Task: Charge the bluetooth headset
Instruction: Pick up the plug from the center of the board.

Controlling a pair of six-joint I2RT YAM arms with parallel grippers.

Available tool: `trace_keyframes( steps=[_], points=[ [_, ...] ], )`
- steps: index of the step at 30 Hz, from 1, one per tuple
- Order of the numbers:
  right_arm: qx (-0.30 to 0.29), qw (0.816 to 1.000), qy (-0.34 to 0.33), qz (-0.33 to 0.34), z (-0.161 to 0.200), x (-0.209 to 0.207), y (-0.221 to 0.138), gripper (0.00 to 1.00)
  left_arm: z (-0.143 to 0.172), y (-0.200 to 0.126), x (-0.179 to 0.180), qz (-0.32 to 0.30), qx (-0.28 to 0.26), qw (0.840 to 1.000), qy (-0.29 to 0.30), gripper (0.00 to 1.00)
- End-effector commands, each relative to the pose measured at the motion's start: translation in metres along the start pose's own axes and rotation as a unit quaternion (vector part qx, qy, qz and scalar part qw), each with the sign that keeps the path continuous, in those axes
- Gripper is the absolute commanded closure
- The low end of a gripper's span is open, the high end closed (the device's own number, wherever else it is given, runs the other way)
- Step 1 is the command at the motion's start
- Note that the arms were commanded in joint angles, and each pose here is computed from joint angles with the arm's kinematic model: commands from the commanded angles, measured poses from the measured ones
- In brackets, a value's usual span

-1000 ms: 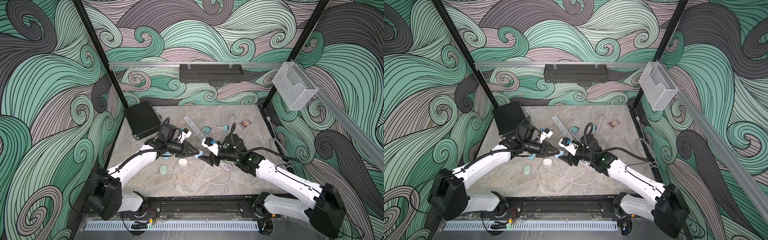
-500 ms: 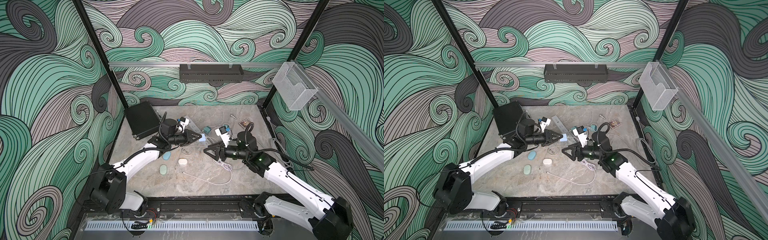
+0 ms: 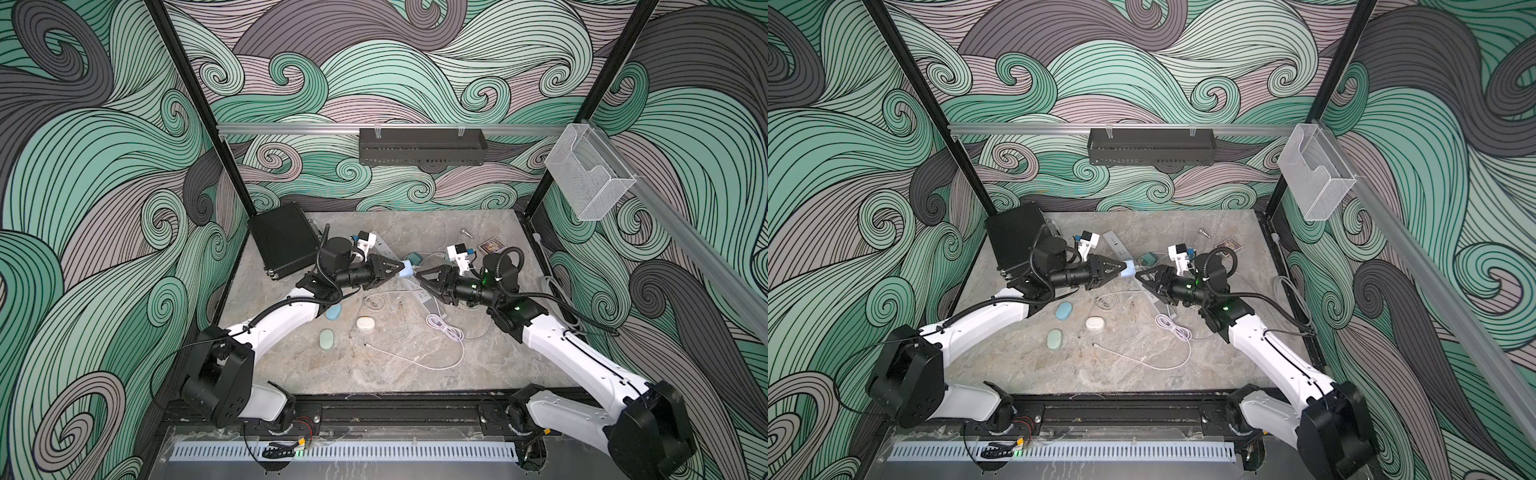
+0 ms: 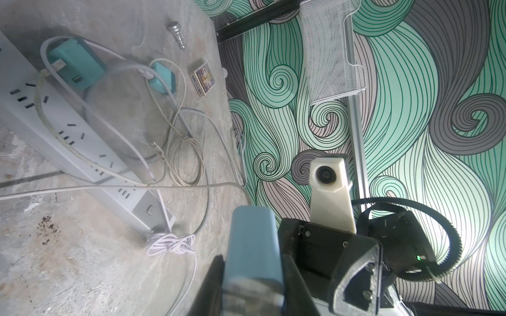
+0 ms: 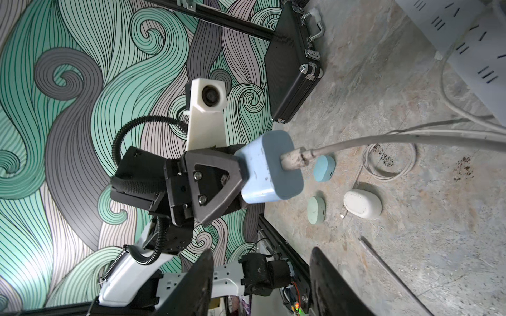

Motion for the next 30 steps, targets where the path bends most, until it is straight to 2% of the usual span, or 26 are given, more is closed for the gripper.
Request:
trace_keyframes(
  steps=[1, 5, 8, 13, 20, 30],
  points=[
    [-0.013, 0.999, 0.031, -0.031, -0.008, 0.014, 0.001, 0.47, -0.007, 0.001, -0.015, 0.042, -0.008, 0.999, -0.007, 0.94],
    [-0.025, 0.999, 0.037, -0.031, -0.015, 0.013, 0.003, 0.53, -0.005, 0.008, -0.013, 0.063, 0.01, 0.997, -0.033, 0.94],
    [-0.032, 0.998, 0.031, -0.037, -0.018, 0.014, 0.003, 0.63, -0.004, 0.007, -0.016, 0.072, 0.019, 0.996, -0.044, 0.95],
    [-0.032, 0.998, 0.027, -0.04, -0.019, 0.016, 0.003, 0.56, -0.002, 0.005, -0.022, 0.081, 0.027, 0.995, -0.056, 0.96],
    [-0.046, 0.997, 0.043, -0.035, -0.02, 0.008, 0.001, 0.56, -0.005, 0.002, -0.029, 0.089, 0.021, 0.994, -0.061, 0.96],
    [-0.031, 0.998, 0.04, -0.044, -0.022, 0.012, 0.008, 0.58, -0.008, 0.003, -0.042, 0.113, 0.025, 0.99, -0.08, 0.96]
  ],
)
Point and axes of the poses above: each gripper's point midway between its finger pads, its own y axis out along the fingers, its own x axis along the line the jaws close on, z = x × y, the point moved 5 cm from there along -y, back along the fingers, and after that the axes turned 14 degrees about y, right-handed, at the moved point
